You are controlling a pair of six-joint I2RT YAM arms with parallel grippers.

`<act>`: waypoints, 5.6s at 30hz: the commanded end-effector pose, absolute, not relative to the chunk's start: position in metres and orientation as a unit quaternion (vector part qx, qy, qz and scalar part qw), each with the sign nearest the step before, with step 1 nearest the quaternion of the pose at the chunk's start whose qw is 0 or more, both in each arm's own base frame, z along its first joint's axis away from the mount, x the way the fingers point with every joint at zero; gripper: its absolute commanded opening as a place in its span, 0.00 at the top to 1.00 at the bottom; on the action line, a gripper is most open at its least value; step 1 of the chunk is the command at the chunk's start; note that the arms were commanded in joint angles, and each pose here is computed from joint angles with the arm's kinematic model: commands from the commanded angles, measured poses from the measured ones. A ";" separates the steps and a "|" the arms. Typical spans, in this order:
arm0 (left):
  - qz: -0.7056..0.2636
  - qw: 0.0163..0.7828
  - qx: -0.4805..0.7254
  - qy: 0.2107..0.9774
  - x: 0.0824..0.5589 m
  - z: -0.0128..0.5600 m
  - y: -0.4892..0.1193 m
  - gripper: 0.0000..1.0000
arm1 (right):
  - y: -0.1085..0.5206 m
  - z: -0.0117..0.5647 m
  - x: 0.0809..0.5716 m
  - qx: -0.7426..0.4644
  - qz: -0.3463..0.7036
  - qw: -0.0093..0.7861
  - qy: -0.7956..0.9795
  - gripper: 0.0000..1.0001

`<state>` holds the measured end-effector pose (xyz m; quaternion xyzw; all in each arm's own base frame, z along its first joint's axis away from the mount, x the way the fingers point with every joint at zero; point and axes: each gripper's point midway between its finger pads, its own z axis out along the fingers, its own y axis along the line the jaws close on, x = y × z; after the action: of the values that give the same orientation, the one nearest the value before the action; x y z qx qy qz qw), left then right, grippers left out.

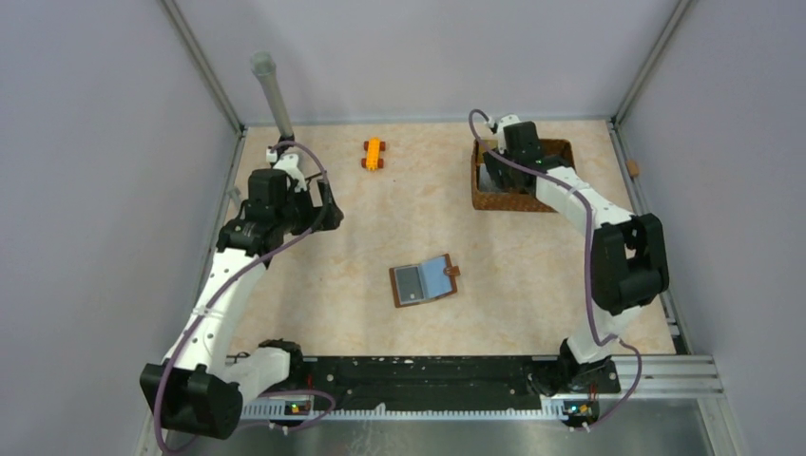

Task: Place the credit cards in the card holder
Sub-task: Pick up the credit card from the storage box.

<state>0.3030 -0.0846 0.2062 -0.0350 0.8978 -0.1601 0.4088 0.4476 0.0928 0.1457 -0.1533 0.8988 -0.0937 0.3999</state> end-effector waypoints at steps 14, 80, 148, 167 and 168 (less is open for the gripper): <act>-0.114 0.413 -0.036 0.903 0.303 0.193 -0.056 0.01 | 0.115 0.137 0.530 -0.352 -0.098 0.436 0.823 0.26; -0.175 0.390 -0.029 0.904 0.301 0.183 -0.072 0.01 | 0.132 0.217 0.524 -0.355 -0.089 0.471 0.802 1.00; -0.610 0.390 0.164 0.669 0.176 0.248 -0.274 1.00 | 0.325 0.265 0.188 -0.326 0.585 0.305 0.677 0.38; -0.445 0.367 0.022 0.817 0.208 0.155 -0.233 0.13 | 0.305 0.168 0.227 -0.173 0.462 0.267 0.828 1.00; -0.433 0.360 0.007 0.826 0.209 0.147 -0.230 0.13 | 0.305 0.157 0.226 -0.167 0.459 0.254 0.835 1.00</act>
<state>0.1954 -0.2534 0.1810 0.0707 0.7764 -0.5135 0.3586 0.2160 0.3141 0.1915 -0.1972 0.7869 0.5179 0.2713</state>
